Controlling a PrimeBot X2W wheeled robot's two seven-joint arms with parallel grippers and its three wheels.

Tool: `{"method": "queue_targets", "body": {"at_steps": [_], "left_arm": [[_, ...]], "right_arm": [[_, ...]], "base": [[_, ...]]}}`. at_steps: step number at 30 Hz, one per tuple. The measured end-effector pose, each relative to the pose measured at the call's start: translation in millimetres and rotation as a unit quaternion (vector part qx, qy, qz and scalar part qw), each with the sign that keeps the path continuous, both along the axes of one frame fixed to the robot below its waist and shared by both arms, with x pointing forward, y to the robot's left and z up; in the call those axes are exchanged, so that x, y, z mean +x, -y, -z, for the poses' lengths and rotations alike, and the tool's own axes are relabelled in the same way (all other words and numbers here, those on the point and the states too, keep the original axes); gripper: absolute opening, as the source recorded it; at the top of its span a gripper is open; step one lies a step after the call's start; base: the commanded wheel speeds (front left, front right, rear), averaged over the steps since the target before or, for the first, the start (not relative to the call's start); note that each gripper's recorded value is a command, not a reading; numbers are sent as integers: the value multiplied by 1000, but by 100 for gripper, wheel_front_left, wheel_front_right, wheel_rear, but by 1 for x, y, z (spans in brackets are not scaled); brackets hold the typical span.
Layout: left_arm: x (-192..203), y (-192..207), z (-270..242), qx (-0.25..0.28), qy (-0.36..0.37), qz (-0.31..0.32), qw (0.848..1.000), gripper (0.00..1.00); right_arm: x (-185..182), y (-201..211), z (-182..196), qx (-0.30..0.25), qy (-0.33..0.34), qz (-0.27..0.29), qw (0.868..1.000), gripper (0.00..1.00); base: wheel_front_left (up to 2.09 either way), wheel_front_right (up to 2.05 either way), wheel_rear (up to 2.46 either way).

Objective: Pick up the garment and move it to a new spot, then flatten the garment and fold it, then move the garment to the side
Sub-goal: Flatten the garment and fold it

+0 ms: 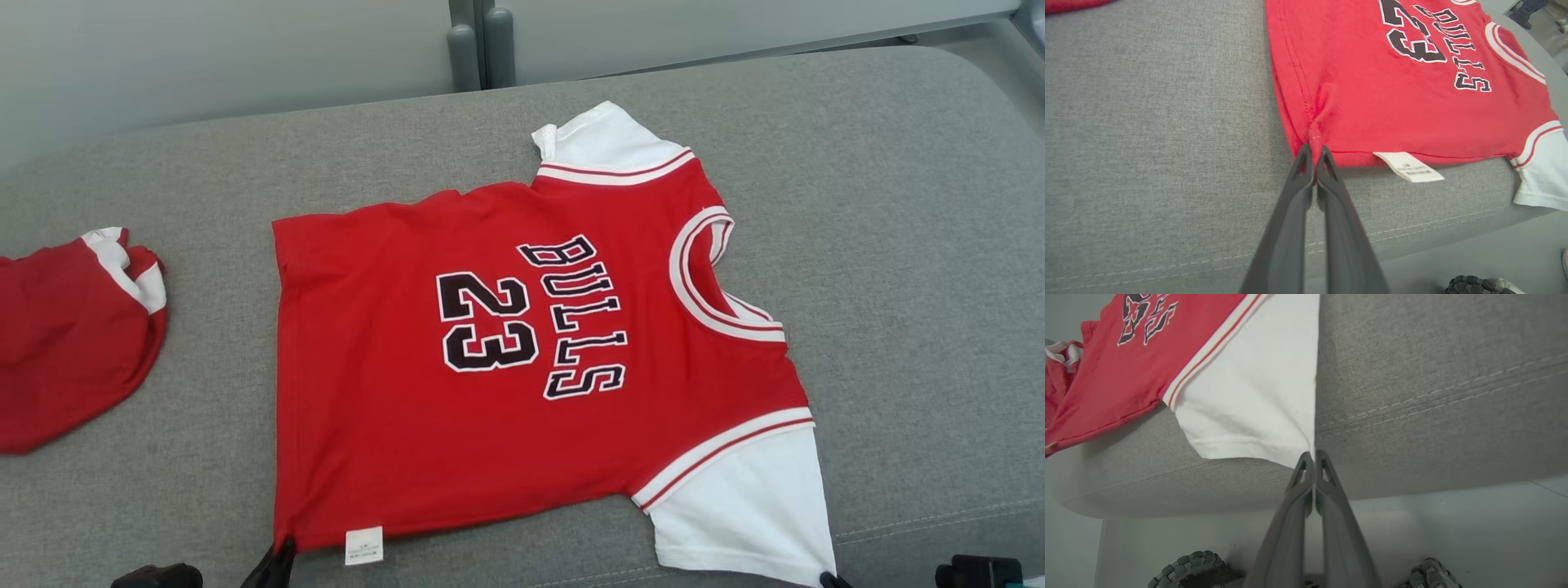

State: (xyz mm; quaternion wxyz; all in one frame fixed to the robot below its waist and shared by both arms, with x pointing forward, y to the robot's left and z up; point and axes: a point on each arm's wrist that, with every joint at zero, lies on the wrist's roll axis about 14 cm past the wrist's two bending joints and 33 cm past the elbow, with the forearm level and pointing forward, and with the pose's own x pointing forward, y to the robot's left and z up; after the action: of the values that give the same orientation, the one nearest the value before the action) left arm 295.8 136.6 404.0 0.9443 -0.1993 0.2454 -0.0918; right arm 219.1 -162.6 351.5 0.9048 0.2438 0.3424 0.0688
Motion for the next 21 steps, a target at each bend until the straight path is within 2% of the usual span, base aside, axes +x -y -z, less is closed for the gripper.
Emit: {"method": "queue_targets", "body": {"at_steps": [7,14,21], "left_arm": [[-7,-5,-8,-13,-1,-14,1000,0],[0,-5,-21,-10,12,-1,1000,0],[17,-12,-32,9,23,19,999,0]], "right_arm": [[-2,0,-9,22,-9,-11,1000,0],[31,-10,-53,107,46,23,993,0],[62,-2,-89,128,92,17,987,0]], "base": [[0,0,0],[0,0,0],[0,0,0]]}}
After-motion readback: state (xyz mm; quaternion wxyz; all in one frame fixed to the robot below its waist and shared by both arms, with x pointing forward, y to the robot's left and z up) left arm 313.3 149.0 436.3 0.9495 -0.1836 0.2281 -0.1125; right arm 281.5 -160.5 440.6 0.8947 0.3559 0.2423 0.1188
